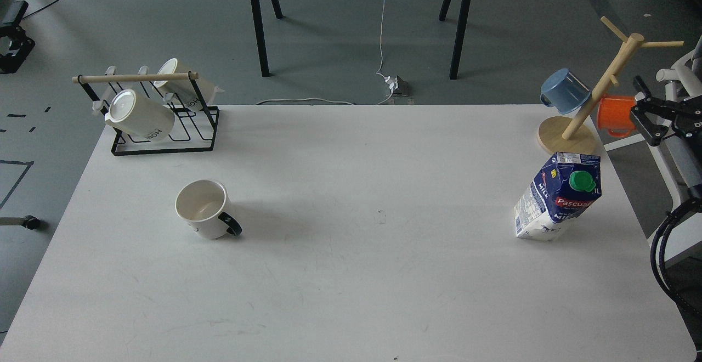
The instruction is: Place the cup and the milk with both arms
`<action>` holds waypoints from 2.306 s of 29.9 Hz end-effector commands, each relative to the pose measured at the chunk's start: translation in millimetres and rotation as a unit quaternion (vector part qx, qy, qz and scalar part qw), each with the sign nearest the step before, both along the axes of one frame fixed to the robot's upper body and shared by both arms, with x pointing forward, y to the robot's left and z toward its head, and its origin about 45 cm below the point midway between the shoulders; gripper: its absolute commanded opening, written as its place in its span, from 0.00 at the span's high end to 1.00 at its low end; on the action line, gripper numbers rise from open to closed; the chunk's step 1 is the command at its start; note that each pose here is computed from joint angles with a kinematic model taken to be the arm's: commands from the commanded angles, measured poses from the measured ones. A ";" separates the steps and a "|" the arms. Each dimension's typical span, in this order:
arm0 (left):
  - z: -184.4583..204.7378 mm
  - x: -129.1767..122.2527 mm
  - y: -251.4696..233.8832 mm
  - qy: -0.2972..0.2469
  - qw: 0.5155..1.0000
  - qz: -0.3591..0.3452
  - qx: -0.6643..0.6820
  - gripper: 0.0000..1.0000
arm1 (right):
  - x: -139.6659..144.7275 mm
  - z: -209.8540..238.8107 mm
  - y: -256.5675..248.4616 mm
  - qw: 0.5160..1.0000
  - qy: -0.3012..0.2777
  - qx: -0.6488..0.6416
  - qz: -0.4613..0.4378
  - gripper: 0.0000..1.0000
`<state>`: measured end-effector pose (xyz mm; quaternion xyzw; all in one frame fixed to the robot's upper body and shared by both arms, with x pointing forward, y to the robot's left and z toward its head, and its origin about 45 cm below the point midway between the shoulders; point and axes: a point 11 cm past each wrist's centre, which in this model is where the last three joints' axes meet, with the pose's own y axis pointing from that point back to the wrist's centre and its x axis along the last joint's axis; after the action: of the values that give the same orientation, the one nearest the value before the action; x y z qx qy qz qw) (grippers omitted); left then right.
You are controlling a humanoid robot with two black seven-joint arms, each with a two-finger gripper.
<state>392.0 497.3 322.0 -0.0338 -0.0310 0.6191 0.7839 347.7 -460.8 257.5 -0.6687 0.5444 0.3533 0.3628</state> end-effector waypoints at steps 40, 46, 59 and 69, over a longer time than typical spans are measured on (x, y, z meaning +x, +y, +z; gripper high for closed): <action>-50.6 -6.3 -60.6 0.088 0.664 -0.286 0.685 0.01 | 0.9 15.3 0.2 1.000 -0.008 -0.021 0.013 0.02; -99.7 -38.3 -27.3 0.076 0.485 -0.335 0.804 0.01 | -2.0 14.4 -1.0 1.000 -0.004 -0.024 0.014 0.02; -135.4 -44.9 -34.4 0.112 0.469 -0.379 0.790 0.01 | -7.9 5.0 -2.1 1.000 0.007 -0.022 0.011 0.02; -168.2 -41.6 -85.3 0.104 0.483 -0.426 0.758 0.01 | -8.2 4.3 -4.6 1.000 0.009 -0.023 0.007 0.02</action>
<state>352.5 419.6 161.5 0.6340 -0.3935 -0.0487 0.6639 339.8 -465.3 262.8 -0.6782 0.5499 0.3484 0.3411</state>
